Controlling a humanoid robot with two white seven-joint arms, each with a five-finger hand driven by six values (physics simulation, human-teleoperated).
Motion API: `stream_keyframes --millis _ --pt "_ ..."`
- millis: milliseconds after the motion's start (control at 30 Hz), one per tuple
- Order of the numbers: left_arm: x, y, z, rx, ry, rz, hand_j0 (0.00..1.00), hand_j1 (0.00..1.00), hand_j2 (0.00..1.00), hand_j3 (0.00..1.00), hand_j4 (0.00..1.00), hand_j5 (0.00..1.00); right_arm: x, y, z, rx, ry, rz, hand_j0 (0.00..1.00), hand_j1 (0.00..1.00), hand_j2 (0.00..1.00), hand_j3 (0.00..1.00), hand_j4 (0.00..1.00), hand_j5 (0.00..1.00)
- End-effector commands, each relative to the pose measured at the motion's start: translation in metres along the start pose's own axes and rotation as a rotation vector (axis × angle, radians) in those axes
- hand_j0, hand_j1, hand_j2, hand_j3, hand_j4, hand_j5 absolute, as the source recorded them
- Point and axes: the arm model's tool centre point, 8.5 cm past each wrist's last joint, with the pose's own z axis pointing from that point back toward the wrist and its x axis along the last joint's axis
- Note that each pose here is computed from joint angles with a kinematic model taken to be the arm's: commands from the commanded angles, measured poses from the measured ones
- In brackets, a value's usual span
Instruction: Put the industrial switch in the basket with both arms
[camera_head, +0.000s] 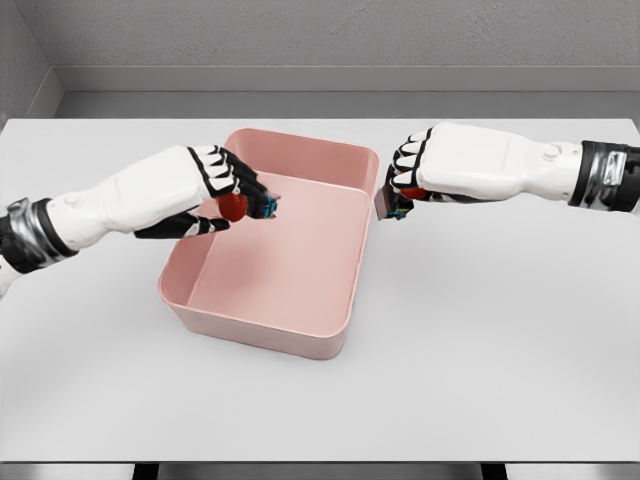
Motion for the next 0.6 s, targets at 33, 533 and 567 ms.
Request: stream_keyframes --millis 33,533,567 --pt "0.009 0.002 -0.008 0.024 -0.033 0.004 1.0 1.0 1.0 1.0 1.0 1.0 0.0 -0.001 0.0 -0.005 0.0 -0.006 0.46 0.46 0.46 0.46 0.46 0.46" --pt "-0.032 0.037 0.072 0.001 0.182 -0.012 1.0 1.0 1.0 1.0 1.0 1.0 0.01 -0.005 -0.032 -0.032 -0.067 -0.004 0.46 0.46 0.46 0.46 0.46 0.46" --pt "-0.035 0.038 0.077 -0.001 0.194 -0.006 1.0 1.0 1.0 1.0 1.0 1.0 0.011 -0.004 -0.035 -0.031 -0.073 -0.006 0.46 0.46 0.46 0.46 0.46 0.46"
